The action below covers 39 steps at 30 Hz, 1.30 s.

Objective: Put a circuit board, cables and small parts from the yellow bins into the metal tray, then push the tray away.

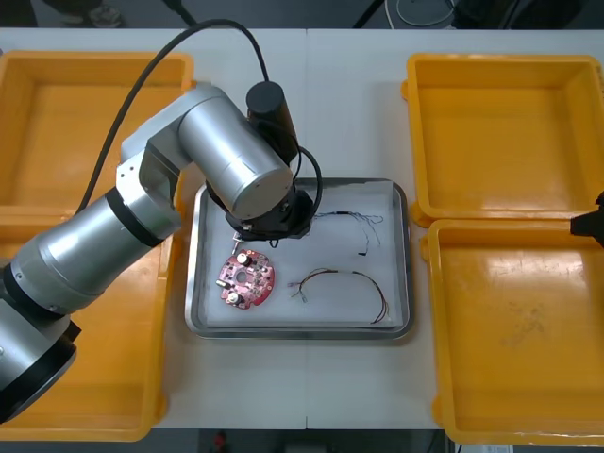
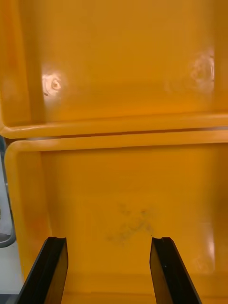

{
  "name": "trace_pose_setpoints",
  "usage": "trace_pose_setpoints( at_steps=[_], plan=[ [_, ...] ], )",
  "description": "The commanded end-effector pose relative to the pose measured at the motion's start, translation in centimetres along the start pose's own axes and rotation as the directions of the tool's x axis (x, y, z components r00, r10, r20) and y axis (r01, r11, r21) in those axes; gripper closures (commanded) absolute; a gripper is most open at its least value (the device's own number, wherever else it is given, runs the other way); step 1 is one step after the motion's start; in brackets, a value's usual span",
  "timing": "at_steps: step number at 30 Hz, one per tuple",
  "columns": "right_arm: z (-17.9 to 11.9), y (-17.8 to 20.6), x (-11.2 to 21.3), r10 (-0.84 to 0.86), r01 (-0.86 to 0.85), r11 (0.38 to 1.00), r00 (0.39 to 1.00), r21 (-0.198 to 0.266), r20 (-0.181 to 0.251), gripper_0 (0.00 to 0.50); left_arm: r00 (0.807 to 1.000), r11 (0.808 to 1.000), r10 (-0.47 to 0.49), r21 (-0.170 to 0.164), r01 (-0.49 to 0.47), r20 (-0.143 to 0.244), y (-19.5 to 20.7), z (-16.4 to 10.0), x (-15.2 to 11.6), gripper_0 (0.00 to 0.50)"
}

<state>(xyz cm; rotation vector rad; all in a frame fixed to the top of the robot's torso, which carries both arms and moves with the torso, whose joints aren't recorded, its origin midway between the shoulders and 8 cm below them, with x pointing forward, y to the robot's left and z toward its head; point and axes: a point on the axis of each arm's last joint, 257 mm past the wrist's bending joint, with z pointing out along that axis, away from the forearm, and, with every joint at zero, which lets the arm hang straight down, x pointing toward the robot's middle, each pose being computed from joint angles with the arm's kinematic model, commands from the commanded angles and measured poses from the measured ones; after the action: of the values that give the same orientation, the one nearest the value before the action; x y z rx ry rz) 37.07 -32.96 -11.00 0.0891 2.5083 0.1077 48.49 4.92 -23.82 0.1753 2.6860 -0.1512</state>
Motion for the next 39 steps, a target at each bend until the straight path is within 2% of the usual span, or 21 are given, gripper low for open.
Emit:
trace_pose_setpoints(
  at_steps=[1, 3, 4, 6, 7, 8, 13, 15, 17, 19, 25, 31, 34, 37, 39],
  plan=[
    [-0.5, -2.0, 0.9, 0.026, -0.026, 0.998, 1.0, 0.065, -0.004, 0.0, 0.997, 0.998, 0.06, 0.006, -0.061, 0.057, -2.3, -0.2, -1.8, 0.498],
    [-0.3, -2.2, 1.3, 0.032, -0.03, 0.997, 0.999, 0.069, -0.016, 0.0, 0.996, 0.997, 0.073, 0.0, -0.073, 0.055, -2.2, -0.2, -1.8, 0.48],
    [-0.2, -2.1, 1.3, 0.03, -0.029, 0.997, 0.999, 0.067, -0.016, 0.0, 0.996, 0.997, 0.075, -0.001, -0.075, 0.054, -2.2, -0.2, -1.8, 0.442],
    [-0.1, -2.1, 1.7, 0.031, -0.029, 0.997, 0.999, 0.067, -0.027, 0.0, 0.996, 0.997, 0.079, -0.007, -0.079, 0.046, -2.0, -0.2, -1.6, 0.108],
    [0.0, -2.2, 1.8, 0.033, -0.031, 0.997, 0.999, 0.069, -0.03, 0.0, 0.996, 0.997, 0.08, -0.008, -0.079, 0.047, -2.0, -0.3, -1.6, 0.044],
    [0.1, -2.3, 2.1, 0.031, -0.028, 0.997, 0.999, 0.072, -0.037, 0.0, 0.996, 0.997, 0.081, -0.01, -0.081, 0.045, -2.0, -0.3, -1.7, 0.0],
    [0.8, -3.1, 3.7, 0.04, -0.033, 0.995, 0.996, 0.095, -0.077, 0.0, 0.995, 0.996, 0.088, -0.011, -0.088, 0.037, -2.2, -0.8, -1.6, 0.0],
    [1.4, -3.4, 4.6, 0.04, -0.029, 0.993, 0.994, 0.111, -0.101, 0.0, 0.995, 0.996, 0.094, -0.002, -0.094, 0.046, -2.6, -1.4, -1.7, 0.0],
    [1.7, -3.6, 4.8, 0.039, -0.025, 0.992, 0.993, 0.124, -0.108, 0.0, 0.994, 0.995, 0.096, 0.001, -0.096, 0.046, -2.7, -2.1, -1.8, 0.0],
    [1.8, -3.7, 4.9, 0.036, -0.021, 0.991, 0.993, 0.134, -0.108, 0.0, 0.995, 0.996, 0.092, 0.001, -0.092, 0.049, -2.6, -3.2, -2.0, 0.0],
    [2.0, -3.2, 5.3, 0.02, -0.005, 0.993, 0.992, 0.118, -0.124, 0.0, 0.994, 0.995, 0.098, -0.012, -0.097, 0.051, -0.7, -7.5, -2.4, 0.0],
    [2.3, -2.5, 5.7, 0.002, 0.012, 0.995, 0.99, 0.102, -0.142, 0.0, 0.994, 0.994, 0.104, -0.026, -0.103, 0.036, 3.3, -12.3, -2.4, 0.0],
    [2.3, -2.3, 5.7, -0.004, 0.017, 0.995, 0.99, 0.095, -0.143, 0.0, 0.988, 0.991, 0.137, -0.01, -0.137, 0.073, 4.9, -14.1, -3.5, 0.0],
    [2.2, -1.7, 5.4, -0.022, 0.033, 0.997, 0.99, 0.076, -0.142, 0.0, 0.984, 0.99, 0.142, -0.019, -0.14, 0.107, 7.1, -15.3, -4.1, 0.0],
    [2.0, -1.1, 5.1, -0.04, 0.048, 0.997, 0.989, 0.057, -0.143, 0.0, 0.986, 0.992, 0.124, -0.026, -0.122, 0.114, 8.6, -15.7, -4.0, 0.0]
  ],
)
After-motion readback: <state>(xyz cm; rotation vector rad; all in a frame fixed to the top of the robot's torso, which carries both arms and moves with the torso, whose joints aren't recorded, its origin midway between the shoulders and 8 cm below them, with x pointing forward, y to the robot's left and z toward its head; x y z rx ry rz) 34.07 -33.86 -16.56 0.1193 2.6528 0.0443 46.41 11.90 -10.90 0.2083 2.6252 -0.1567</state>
